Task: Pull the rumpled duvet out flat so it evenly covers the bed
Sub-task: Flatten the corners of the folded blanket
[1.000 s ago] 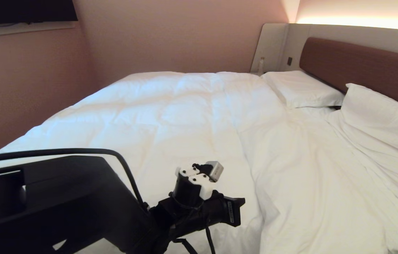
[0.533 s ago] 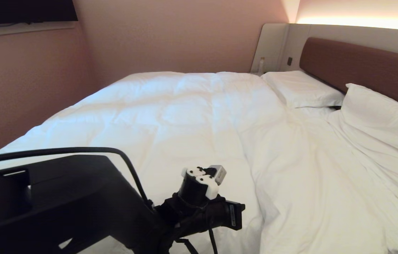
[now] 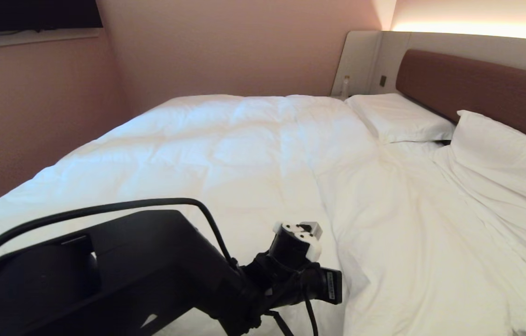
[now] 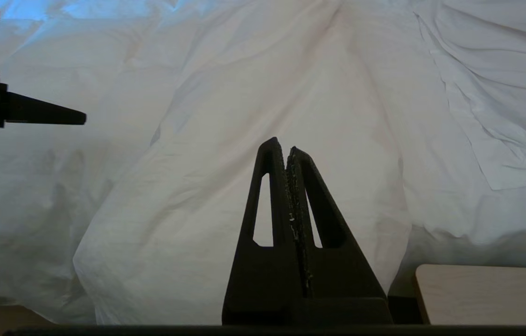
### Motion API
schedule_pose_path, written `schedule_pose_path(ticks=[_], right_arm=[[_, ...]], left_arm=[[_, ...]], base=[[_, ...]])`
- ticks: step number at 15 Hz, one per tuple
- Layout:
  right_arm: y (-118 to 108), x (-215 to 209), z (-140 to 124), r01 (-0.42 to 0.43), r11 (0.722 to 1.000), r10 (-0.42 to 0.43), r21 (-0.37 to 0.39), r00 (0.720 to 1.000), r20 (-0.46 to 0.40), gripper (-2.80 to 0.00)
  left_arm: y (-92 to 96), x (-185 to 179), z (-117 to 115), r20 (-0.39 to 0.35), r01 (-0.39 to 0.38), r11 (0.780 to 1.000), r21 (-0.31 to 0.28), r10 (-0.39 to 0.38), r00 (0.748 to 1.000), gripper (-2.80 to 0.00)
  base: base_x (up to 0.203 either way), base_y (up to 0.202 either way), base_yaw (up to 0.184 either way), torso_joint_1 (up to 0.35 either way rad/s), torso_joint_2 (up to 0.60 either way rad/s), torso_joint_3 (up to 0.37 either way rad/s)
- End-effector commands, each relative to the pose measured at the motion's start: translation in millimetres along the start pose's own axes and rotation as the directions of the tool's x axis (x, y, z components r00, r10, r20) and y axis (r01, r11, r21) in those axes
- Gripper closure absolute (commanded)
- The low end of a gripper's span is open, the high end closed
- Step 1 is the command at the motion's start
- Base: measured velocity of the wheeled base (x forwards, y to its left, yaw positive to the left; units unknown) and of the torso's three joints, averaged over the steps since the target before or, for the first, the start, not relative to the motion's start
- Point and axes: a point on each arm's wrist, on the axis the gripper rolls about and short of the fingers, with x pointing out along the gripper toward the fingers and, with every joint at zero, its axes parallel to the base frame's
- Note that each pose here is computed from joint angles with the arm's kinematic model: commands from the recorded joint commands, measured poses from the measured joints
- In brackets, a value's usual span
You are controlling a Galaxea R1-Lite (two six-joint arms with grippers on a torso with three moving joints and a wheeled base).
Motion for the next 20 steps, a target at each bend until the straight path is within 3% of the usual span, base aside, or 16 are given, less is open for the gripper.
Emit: schedule_pose_path(ticks=[1,5,8,10,12,15,20], right_arm=[[0.0,0.1,-0.1,0.000,1.000,0.000,0.000,1.000,-0.002,0.00],[0.0,0.1,-0.1,0.001,1.000,-0.001,0.000,1.000,-0.002,0.00],[0.0,0.1,0.1,0.001,1.000,-0.001,0.002,1.000,0.000,0.00],[0.0,0.1,0.1,0.001,1.000,-0.001,0.001,1.000,0.000,0.00],[0.0,0.1,0.1,0.001,1.000,-0.001,0.002,1.000,0.000,0.00],[0.0,0.1,0.1,0.001,1.000,-0.001,0.002,1.000,0.000,0.00],[0.0,0.1,0.1,0.001,1.000,-0.001,0.002,1.000,0.000,0.00]], left_arm=[[-4.8,9.9,-5.6,-0.024,0.007,1.000,0.003,-0.007,1.000,-2.80],[-24.3,17.2,-15.5,-0.050,0.048,0.999,0.009,-0.047,0.998,-2.80],[-35.4,31.8,-19.5,-0.038,0.056,0.997,-0.052,-0.058,0.998,-2.80],[-34.6,48.4,-18.4,-0.009,-0.005,0.997,-0.077,0.004,1.000,-2.80],[-38.4,63.2,-18.4,0.024,-0.129,0.989,-0.077,0.131,0.991,-2.80],[-38.0,81.6,-29.8,0.034,-0.302,0.951,-0.058,0.305,0.952,-2.80],[-47.6,91.8,-42.0,0.019,-0.290,0.956,-0.034,0.291,0.957,-2.80]], base=[[0.000,0.000,0.000,0.000,0.00,0.000],[0.000,0.000,0.000,0.000,0.00,0.000],[0.000,0.000,0.000,0.000,0.00,0.000],[0.000,0.000,0.000,0.000,0.00,0.000],[0.000,0.000,0.000,0.000,0.00,0.000],[0.000,0.000,0.000,0.000,0.00,0.000],[0.000,0.000,0.000,0.000,0.00,0.000]])
